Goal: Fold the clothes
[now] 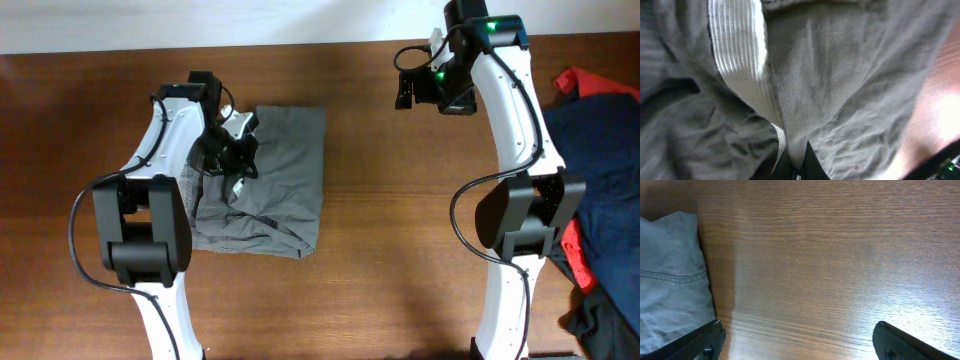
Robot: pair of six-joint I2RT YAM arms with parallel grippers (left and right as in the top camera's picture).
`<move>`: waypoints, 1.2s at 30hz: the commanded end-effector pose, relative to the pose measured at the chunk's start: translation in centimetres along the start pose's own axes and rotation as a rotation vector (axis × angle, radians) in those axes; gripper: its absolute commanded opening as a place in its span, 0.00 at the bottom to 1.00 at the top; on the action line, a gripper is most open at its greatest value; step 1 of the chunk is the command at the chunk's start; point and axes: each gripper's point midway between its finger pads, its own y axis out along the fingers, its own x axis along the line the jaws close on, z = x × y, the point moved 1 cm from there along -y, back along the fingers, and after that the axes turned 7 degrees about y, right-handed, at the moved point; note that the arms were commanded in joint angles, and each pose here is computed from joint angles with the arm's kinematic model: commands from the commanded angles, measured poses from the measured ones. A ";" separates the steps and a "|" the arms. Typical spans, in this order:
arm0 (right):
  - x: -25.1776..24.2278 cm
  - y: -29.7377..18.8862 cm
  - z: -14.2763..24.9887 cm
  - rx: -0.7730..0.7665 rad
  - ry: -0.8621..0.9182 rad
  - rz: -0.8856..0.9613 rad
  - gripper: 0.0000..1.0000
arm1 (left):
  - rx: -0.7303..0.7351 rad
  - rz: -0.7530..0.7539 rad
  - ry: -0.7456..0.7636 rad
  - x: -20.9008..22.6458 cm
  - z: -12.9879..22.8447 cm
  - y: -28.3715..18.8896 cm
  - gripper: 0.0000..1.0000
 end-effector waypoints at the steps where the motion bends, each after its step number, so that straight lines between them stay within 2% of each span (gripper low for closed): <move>1: 0.1 -0.9 -0.5 -0.033 -0.023 0.020 0.99 | -0.038 -0.017 0.021 -0.2 -1.4 -1.7 0.00; 14: -0.5 -0.1 -0.5 -0.032 -0.020 0.050 0.99 | -0.065 -0.029 0.035 -2.2 -2.1 -6.5 0.01; 23: -0.9 2.7 0.0 -0.002 -0.011 0.031 0.99 | -0.016 -0.167 0.047 -4.1 -0.9 -9.9 0.01; 27: 0.1 3.5 0.3 0.016 -0.012 -0.043 0.99 | 0.007 -0.230 -0.039 -4.2 -0.1 -10.9 0.00; 33: 0.0 4.0 0.5 0.024 -0.012 -0.041 0.99 | -0.005 -0.241 -0.135 -4.2 0.1 -11.0 0.00; 36: 0.0 4.0 0.4 0.023 -0.013 -0.042 0.99 | -0.008 -0.309 -0.183 -3.2 0.3 -11.4 0.01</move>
